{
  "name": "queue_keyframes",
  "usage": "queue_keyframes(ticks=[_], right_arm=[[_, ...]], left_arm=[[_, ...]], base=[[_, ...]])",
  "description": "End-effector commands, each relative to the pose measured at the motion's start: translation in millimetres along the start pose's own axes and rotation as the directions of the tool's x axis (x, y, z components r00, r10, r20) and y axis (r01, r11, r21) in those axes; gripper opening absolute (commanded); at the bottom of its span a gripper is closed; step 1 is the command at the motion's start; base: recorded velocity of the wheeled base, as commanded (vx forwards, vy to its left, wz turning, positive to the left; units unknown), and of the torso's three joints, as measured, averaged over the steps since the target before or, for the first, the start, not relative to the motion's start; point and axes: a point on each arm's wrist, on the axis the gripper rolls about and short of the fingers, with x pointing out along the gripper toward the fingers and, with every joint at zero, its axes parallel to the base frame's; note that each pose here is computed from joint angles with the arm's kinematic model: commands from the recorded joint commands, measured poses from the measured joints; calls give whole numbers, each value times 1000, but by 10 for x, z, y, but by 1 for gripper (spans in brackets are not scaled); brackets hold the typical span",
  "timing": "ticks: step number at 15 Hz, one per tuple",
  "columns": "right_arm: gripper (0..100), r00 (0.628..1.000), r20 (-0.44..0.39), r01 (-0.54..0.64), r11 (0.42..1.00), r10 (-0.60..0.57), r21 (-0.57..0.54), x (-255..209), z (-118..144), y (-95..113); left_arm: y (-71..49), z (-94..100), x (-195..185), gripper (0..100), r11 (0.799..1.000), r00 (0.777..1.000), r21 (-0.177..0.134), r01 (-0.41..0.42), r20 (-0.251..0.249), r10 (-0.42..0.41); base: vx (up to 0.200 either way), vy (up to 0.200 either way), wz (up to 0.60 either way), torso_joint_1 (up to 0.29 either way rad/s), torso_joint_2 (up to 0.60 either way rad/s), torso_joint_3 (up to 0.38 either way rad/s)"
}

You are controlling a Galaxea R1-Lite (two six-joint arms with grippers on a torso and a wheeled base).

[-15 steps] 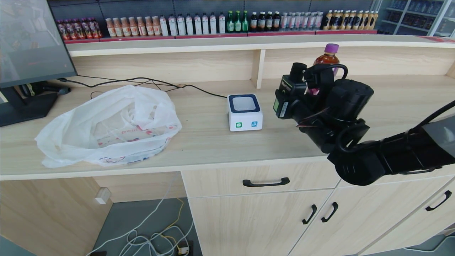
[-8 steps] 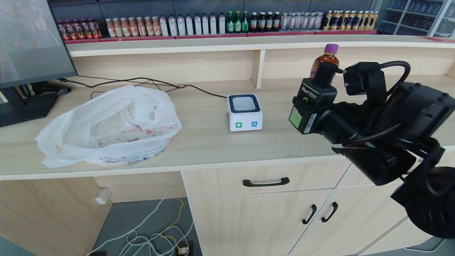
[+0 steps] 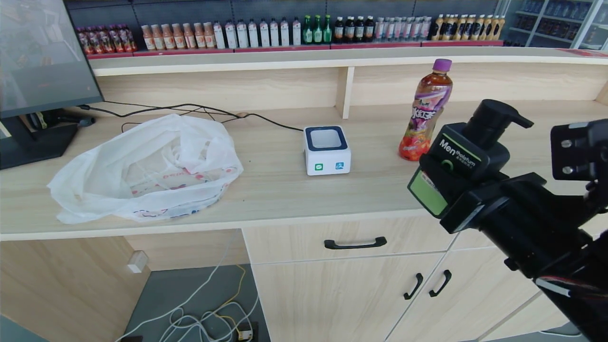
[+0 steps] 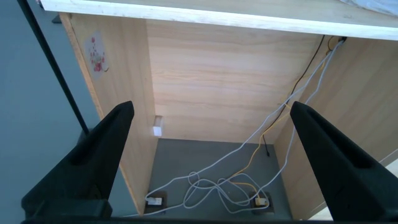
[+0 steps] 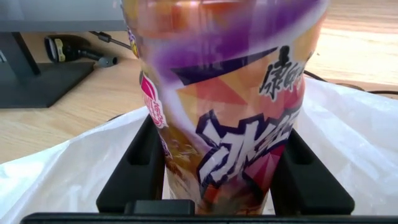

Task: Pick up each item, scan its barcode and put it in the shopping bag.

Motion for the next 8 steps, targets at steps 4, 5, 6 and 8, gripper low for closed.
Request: queue_keyframes(ticks=[4,5,6,8], right_arm=[[0,1000,2,1,1000,-1,0,-6,13,-7],[100,1000,7,5,1000,-5,-1,-4,44,-18],[100,1000,6,6,1000,-6,2,-8,48,-13],[100,1000,12,1,1000,-1,11,-16,52,21]], left_arm=[[0,0,0,100,1000,1000,0,0,0,0],[0,0,0,100,1000,1000,0,0,0,0],[0,0,0,100,1000,1000,0,0,0,0],[0,0,0,100,1000,1000,0,0,0,0]], base=[[0,0,0,0,0,0],[0,0,0,0,0,0],[0,0,0,0,0,0],[0,0,0,0,0,0]])
